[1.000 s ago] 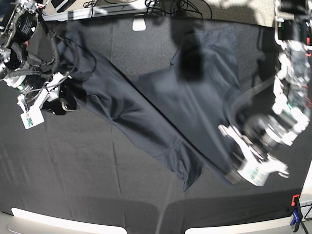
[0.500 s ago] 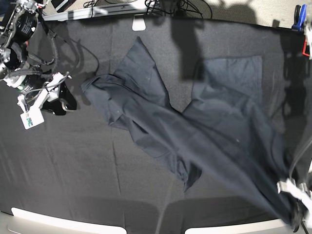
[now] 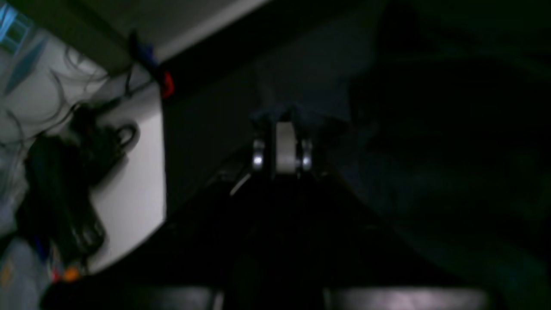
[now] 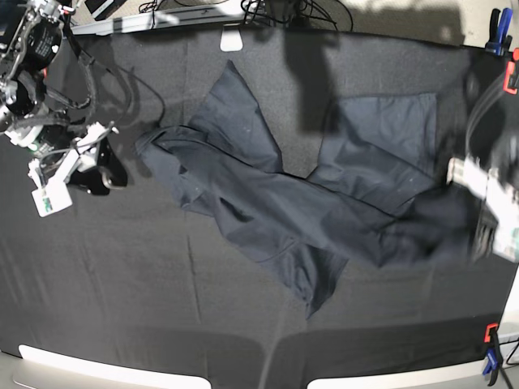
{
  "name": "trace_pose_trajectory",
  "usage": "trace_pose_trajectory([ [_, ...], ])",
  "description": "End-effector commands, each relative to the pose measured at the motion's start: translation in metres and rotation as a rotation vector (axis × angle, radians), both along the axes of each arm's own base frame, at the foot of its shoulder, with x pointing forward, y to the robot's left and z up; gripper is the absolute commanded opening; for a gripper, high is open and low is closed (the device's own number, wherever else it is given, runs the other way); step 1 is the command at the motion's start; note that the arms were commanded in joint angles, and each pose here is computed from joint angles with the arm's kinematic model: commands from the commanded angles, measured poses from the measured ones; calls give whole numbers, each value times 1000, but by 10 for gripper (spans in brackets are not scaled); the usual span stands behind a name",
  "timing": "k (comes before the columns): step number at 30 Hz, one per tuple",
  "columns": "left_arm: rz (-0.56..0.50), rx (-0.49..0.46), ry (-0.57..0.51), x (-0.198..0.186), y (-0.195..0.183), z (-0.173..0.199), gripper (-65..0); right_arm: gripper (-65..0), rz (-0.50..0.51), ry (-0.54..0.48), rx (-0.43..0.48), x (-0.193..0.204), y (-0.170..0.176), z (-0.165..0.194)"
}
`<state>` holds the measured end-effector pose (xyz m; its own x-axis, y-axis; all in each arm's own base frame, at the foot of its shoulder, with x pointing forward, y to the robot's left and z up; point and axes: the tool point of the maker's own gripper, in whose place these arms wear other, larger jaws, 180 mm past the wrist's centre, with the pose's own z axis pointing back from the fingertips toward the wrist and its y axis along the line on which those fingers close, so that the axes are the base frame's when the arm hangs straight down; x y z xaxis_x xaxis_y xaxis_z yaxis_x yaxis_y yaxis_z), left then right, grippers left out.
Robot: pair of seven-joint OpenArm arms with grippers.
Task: Layout the t-shirt on the table in an organized manner, then fold the t-shirt properly
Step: 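Grasp a shirt edge with the left gripper and drag it outward, then release the shirt with the left gripper and lift it away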
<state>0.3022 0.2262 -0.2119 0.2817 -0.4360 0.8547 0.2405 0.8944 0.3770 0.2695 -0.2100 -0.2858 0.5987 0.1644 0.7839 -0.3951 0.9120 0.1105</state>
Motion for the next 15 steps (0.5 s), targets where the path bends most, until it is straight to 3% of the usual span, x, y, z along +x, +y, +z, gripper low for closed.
trace_pose_trajectory([
  [1, 2, -2, -17, -7, 0, 5, -650, -374, 23, -43, 15, 3, 3, 13],
  [3, 31, -25, 45, -25, 2, -15, -650, -334, 25, -27, 19, -1, 4, 8],
  [6, 61, -62, 145, -55, 1, -47, -650, -329, 2, 20, -38, -9, -5, -5],
  [9, 72, -106, 225, -83, -6, -71, -650, -329, -99, 78, -80, -12, -23, -16],
  [15, 1, -128, 408, -137, -26, -107, -650, -329, -172, 160, -25, -16, -34, -38],
])
